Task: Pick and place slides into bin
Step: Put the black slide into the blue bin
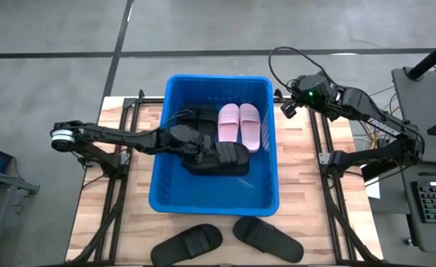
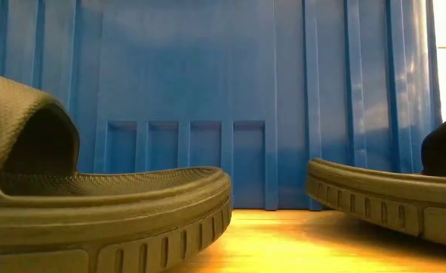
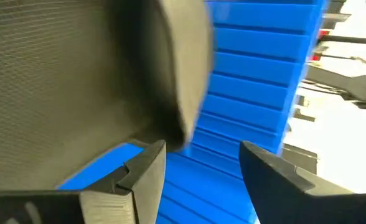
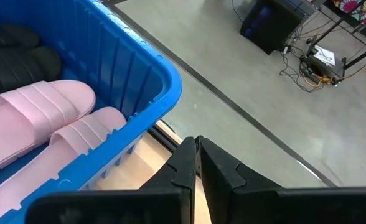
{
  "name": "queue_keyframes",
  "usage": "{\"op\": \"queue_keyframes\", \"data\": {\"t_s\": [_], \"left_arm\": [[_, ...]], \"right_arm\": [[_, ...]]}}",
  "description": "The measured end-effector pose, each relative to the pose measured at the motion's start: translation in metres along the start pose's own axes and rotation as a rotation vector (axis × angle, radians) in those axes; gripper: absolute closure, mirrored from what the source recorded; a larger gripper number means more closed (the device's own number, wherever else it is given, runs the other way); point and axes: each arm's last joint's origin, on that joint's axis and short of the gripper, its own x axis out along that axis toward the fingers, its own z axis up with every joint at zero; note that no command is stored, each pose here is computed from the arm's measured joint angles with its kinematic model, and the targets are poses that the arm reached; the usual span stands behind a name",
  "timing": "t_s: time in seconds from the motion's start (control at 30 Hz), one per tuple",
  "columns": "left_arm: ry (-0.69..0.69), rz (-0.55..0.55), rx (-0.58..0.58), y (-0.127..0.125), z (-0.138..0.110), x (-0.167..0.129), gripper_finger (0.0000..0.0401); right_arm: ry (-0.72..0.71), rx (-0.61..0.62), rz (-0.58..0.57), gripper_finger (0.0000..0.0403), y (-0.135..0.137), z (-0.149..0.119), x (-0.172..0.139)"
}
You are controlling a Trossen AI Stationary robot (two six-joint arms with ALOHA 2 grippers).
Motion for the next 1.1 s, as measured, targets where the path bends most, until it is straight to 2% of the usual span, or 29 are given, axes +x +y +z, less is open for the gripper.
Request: {"op": "queue_keyframes", "data": {"t_s": [0.1, 0.17, 0.3, 0.43, 0.7, 0.8, 0.9, 1.1], "left_arm": [[0.001, -0.047, 0.001, -0.007, -0.001, -0.007, 0.0213], [0.004, -0.119, 0.018, -0.016, -0.003, -0.013, 0.0213], [-0.016, -0.270, 0.118, -0.040, -0.006, -0.031, 0.0213], [-0.068, -0.326, 0.200, -0.049, -0.008, -0.049, 0.0213], [-0.085, -0.426, 0.227, -0.060, -0.012, -0.073, 0.0213], [-0.098, -0.554, 0.268, -0.070, -0.013, -0.078, 0.0213], [-0.126, -0.681, 0.391, -0.079, -0.012, -0.080, 0.0213], [-0.335, -0.837, 0.799, -0.097, -0.013, -0.088, 0.0229]], "right_arm": [[0.000, 0.000, 0.000, 0.0390, 0.000, 0.000, 0.000], [0.000, 0.000, -0.001, 0.0390, 0.000, 0.000, 0.000], [0.000, 0.000, -0.001, 0.0390, 0.000, 0.000, 0.000], [-0.001, 0.000, -0.001, 0.0390, 0.000, 0.000, 0.000], [-0.002, 0.006, -0.001, 0.0390, 0.000, 0.000, 0.000], [-0.003, 0.010, 0.000, 0.0390, 0.000, 0.000, 0.000], [-0.003, 0.020, 0.000, 0.0390, 0.000, 0.000, 0.000], [-0.002, 0.068, 0.094, 0.0390, 0.002, 0.002, -0.001]]}}
